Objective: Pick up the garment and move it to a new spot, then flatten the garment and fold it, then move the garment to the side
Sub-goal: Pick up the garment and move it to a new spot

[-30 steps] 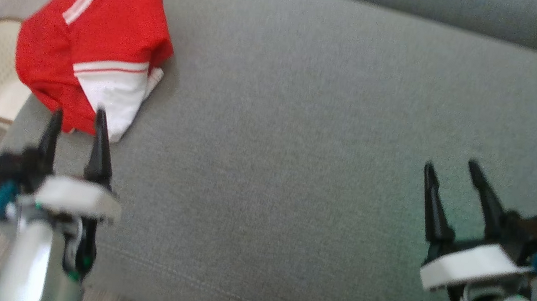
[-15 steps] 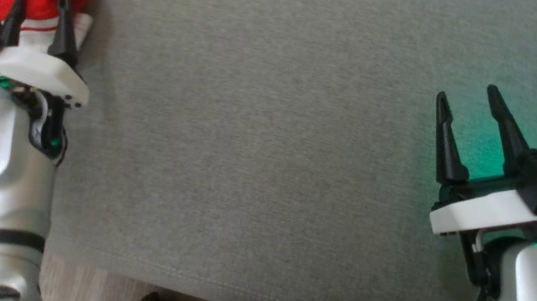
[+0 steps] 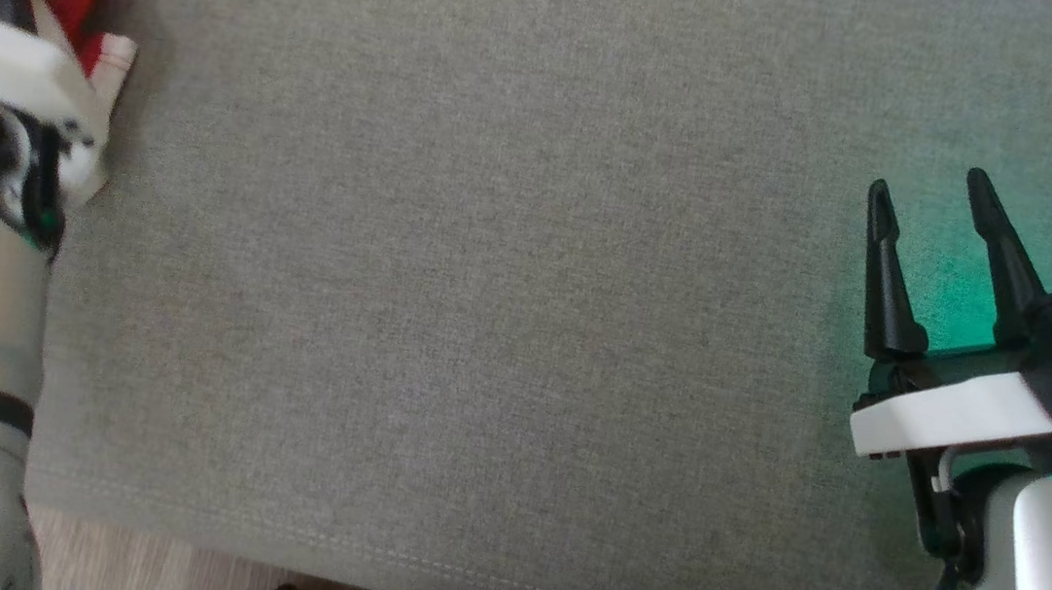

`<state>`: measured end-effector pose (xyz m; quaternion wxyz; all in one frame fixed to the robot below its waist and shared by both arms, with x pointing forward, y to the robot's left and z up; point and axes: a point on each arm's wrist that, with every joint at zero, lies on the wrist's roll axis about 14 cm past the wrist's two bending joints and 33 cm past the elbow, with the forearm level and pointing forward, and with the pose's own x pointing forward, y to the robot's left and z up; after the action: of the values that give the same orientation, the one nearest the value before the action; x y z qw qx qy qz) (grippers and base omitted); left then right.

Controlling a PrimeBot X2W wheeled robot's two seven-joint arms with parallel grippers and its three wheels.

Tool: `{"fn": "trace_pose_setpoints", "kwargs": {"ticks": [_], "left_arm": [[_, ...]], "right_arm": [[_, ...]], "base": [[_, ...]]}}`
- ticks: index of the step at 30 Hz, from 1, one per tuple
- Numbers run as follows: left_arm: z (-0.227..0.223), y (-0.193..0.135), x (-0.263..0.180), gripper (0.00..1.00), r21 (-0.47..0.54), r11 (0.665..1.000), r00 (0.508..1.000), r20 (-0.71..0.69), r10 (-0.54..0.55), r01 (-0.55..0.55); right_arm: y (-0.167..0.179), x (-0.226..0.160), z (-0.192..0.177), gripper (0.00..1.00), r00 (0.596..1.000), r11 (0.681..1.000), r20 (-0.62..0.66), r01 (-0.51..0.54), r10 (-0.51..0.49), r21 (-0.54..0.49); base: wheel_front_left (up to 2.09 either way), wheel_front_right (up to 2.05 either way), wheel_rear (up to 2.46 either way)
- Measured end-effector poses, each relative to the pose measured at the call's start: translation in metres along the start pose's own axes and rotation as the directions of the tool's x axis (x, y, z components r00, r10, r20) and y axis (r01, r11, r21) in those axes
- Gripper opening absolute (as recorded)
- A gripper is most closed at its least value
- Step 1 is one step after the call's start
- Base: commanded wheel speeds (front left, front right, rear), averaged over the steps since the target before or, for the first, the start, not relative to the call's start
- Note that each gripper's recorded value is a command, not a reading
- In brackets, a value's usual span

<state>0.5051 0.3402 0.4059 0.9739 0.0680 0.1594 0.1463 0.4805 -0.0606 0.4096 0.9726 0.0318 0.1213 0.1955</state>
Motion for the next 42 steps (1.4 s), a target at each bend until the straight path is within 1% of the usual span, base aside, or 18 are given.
{"fn": "trace_pose_setpoints", "kwargs": {"ticks": [3, 4, 5, 6, 8, 9, 14, 17, 21, 24, 27, 29, 31, 34, 35, 38, 42], "left_arm": [[0.047, 0.003, -0.001, 0.0, -0.013, 1.0, 0.991, 0.137, 0.008, -0.006], [0.064, 0.005, -0.003, 0.0, -0.018, 1.0, 0.982, 0.188, 0.009, -0.006], [0.091, 0.01, -0.013, 0.0, -0.03, 0.999, 0.962, 0.27, 0.027, -0.02], [0.101, 0.015, -0.02, 0.0, -0.039, 0.999, 0.951, 0.306, 0.04, -0.029], [0.114, 0.021, -0.036, 0.0, -0.048, 0.998, 0.934, 0.355, 0.048, -0.033], [0.118, 0.023, -0.053, 0.0, -0.054, 0.998, 0.921, 0.387, 0.048, -0.03], [0.13, 0.019, -0.1, 0.0, -0.068, 0.998, 0.882, 0.471, 0.027, 0.006], [0.134, 0.008, -0.129, 0.0, -0.085, 0.995, 0.857, 0.515, 0.002, 0.049], [0.128, -0.014, -0.163, 0.0, -0.089, 0.989, 0.844, 0.533, -0.053, 0.118], [0.127, -0.039, -0.18, 0.0, -0.068, 0.979, 0.834, 0.537, -0.128, 0.194], [0.133, -0.073, -0.191, 0.0, -0.055, 0.956, 0.812, 0.544, -0.212, 0.287], [0.138, -0.099, -0.196, 0.0, -0.041, 0.933, 0.789, 0.548, -0.277, 0.356], [0.14, -0.124, -0.199, 0.0, -0.031, 0.904, 0.765, 0.545, -0.343, 0.427], [0.14, -0.165, -0.204, 0.0, -0.008, 0.846, 0.72, 0.528, -0.449, 0.534], [0.142, -0.18, -0.207, 0.0, 0.0, 0.82, 0.697, 0.528, -0.486, 0.572], [0.154, -0.228, -0.213, 0.0, 0.051, 0.732, 0.602, 0.533, -0.595, 0.679], [0.153, -0.291, -0.222, 0.0, 0.159, 0.613, 0.48, 0.486, -0.731, 0.774]], "right_arm": [[-0.001, -0.003, 0.009, 1.0, 1.0, 1.0, 0.025, 0.006, -0.006, -0.003], [-0.001, -0.004, 0.014, 1.0, 0.999, 1.0, 0.039, 0.009, -0.009, 0.0], [-0.001, -0.008, 0.022, 1.0, 0.998, 1.0, 0.061, 0.013, -0.013, -0.004], [-0.001, -0.01, 0.028, 1.0, 0.997, 1.0, 0.077, 0.016, -0.016, -0.004], [0.0, -0.015, 0.039, 1.0, 0.994, 1.0, 0.106, 0.022, -0.02, -0.009], [0.001, -0.022, 0.05, 1.0, 0.991, 1.0, 0.135, 0.026, -0.024, -0.013], [0.0, -0.049, 0.059, 1.0, 0.987, 0.999, 0.156, 0.052, -0.05, -0.006], [-0.001, -0.066, 0.066, 1.0, 0.983, 0.998, 0.173, 0.067, -0.067, 0.006], [-0.004, -0.087, 0.073, 1.0, 0.976, 0.996, 0.197, 0.092, -0.093, 0.014], [-0.011, -0.102, 0.074, 1.0, 0.971, 0.992, 0.203, 0.124, -0.127, 0.024], [-0.02, -0.114, 0.075, 1.0, 0.964, 0.987, 0.21, 0.158, -0.16, 0.026], [-0.027, -0.121, 0.077, 1.0, 0.958, 0.983, 0.217, 0.184, -0.186, 0.029], [-0.035, -0.128, 0.078, 1.0, 0.951, 0.977, 0.222, 0.212, -0.214, 0.032], [-0.044, -0.137, 0.079, 1.0, 0.942, 0.968, 0.224, 0.247, -0.249, 0.037], [-0.048, -0.14, 0.079, 1.0, 0.939, 0.965, 0.225, 0.258, -0.261, 0.041], [-0.06, -0.147, 0.076, 1.0, 0.928, 0.953, 0.219, 0.295, -0.301, 0.061], [-0.081, -0.159, 0.069, 1.0, 0.906, 0.929, 0.205, 0.358, -0.37, 0.093]], "base": [[0.0, 0.0, 0.0], [0.0, 0.0, 0.0], [0.0, 0.0, 0.0], [0.0, 0.0, 0.0], [0.0, 0.0, 0.0], [0.0, 0.0, 0.0], [0.0, 0.0, 0.0], [0.0, 0.0, 0.0], [0.0, 0.0, 0.0], [0.0, 0.0, 0.0], [0.0, 0.0, 0.0], [0.0, 0.0, 0.0], [0.0, 0.0, 0.0], [0.0, 0.0, 0.0], [0.0, 0.0, 0.0], [0.0, 0.0, 0.0], [0.0, 0.0, 0.0]]}}
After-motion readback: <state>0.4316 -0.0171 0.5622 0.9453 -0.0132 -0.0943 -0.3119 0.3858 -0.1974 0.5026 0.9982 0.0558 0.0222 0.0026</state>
